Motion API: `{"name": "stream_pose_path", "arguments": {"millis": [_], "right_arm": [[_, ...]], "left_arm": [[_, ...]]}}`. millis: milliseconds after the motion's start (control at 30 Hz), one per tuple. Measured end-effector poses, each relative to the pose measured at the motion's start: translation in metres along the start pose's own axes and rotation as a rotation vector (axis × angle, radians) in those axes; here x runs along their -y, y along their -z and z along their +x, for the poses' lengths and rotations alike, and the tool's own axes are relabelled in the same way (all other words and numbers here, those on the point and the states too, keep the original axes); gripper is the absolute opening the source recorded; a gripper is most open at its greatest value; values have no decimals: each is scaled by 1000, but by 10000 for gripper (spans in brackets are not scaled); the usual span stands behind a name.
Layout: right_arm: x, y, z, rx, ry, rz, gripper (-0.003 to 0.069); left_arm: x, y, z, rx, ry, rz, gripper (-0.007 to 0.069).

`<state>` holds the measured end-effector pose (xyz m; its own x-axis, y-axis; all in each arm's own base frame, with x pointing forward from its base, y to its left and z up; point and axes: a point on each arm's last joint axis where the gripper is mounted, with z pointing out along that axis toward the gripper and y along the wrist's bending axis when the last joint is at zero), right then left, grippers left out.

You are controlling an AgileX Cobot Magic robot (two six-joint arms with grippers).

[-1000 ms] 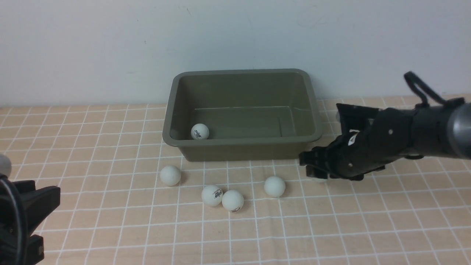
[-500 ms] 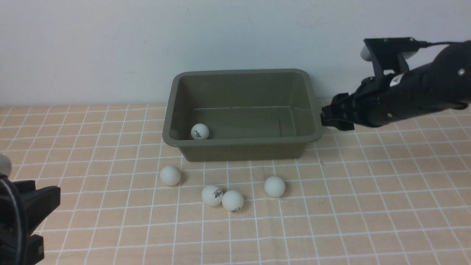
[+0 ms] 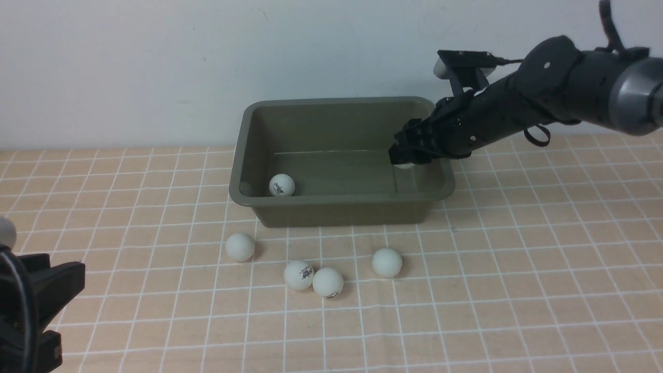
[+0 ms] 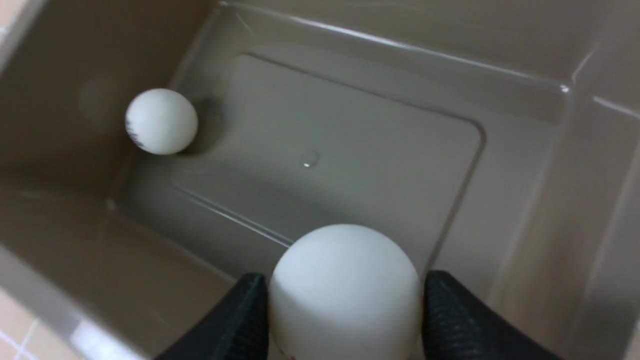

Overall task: Put the table tennis balls into the box on the light coffee tablecloth.
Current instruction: 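Release the ping pong ball into the bin and lift the gripper away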

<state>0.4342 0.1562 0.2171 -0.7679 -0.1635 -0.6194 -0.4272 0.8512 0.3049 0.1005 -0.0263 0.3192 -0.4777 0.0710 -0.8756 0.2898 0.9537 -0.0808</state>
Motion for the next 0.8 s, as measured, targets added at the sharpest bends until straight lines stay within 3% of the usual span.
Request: {"name": "stream_pose_path", "arguments": {"millis": [67,200,400,533,633,800], "right_arm": [[0,0,0,0,6,3,470],[-3,19,-9,32,50,39,499],[-22,120,-35,145,200,196,482],[-41,178,-30,123,255,257,474],[-54,207,-22,93,238,258,473],[-70,213,-9,75,206,228,473]], "left_arm": [[0,0,0,0,0,0,206],[0,0,0,0,0,0,206],[0,0,1,-7,1,4,206],[1,0,1,-15,1,8,206],[1,0,2,-19,1,11,206],[2,0,1,-15,12,20,206]]}}
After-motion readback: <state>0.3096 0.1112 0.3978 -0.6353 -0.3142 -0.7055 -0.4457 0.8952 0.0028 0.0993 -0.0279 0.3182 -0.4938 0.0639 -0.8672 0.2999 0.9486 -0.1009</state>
